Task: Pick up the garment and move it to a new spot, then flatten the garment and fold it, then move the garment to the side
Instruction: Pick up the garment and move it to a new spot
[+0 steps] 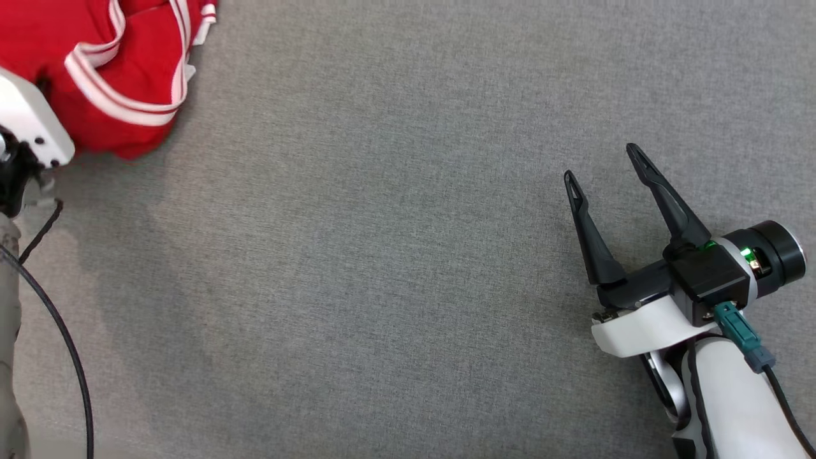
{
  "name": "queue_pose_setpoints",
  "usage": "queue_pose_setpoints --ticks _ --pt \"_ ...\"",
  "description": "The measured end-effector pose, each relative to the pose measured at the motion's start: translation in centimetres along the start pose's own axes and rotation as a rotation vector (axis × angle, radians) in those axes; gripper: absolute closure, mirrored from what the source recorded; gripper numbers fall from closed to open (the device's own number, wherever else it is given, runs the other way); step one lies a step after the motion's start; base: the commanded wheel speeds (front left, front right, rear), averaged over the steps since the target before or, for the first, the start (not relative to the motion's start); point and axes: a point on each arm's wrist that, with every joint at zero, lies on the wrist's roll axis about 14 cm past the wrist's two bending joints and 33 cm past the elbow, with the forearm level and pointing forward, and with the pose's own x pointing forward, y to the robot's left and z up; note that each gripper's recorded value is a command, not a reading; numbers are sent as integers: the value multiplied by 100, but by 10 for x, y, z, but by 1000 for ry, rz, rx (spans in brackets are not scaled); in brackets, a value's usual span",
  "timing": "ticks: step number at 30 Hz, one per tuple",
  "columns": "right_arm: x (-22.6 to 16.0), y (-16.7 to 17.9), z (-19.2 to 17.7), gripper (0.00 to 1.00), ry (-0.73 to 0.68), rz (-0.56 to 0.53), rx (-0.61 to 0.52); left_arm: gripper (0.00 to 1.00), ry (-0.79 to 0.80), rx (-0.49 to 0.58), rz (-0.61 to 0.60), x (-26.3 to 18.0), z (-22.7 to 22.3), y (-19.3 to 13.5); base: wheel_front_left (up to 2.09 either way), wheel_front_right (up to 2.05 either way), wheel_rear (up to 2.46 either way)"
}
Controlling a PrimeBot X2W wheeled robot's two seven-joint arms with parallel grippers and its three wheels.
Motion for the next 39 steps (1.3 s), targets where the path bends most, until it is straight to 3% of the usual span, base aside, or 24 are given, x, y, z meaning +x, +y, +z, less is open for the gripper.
queue_pose_setpoints --ticks 5,12,20,29,39 --pt "-1 1 16 0 -34 -3 -5 100 -341 -21 -53 -27 62 -12 0 0 0" --pt "-12 -2 49 0 -98 -28 -16 100 -640 -62 -136 -83 101 -28 0 0 0" --pt "-35 -18 95 0 -188 -102 -52 100 -932 -81 -333 -168 135 -80 0 0 0" --pt "-76 -58 132 0 -270 -248 -89 100 -923 -38 -622 -226 117 -188 0 0 0" --pt "-139 -114 146 0 -297 -457 -121 100 -721 124 -924 -262 28 -325 0 0 0"
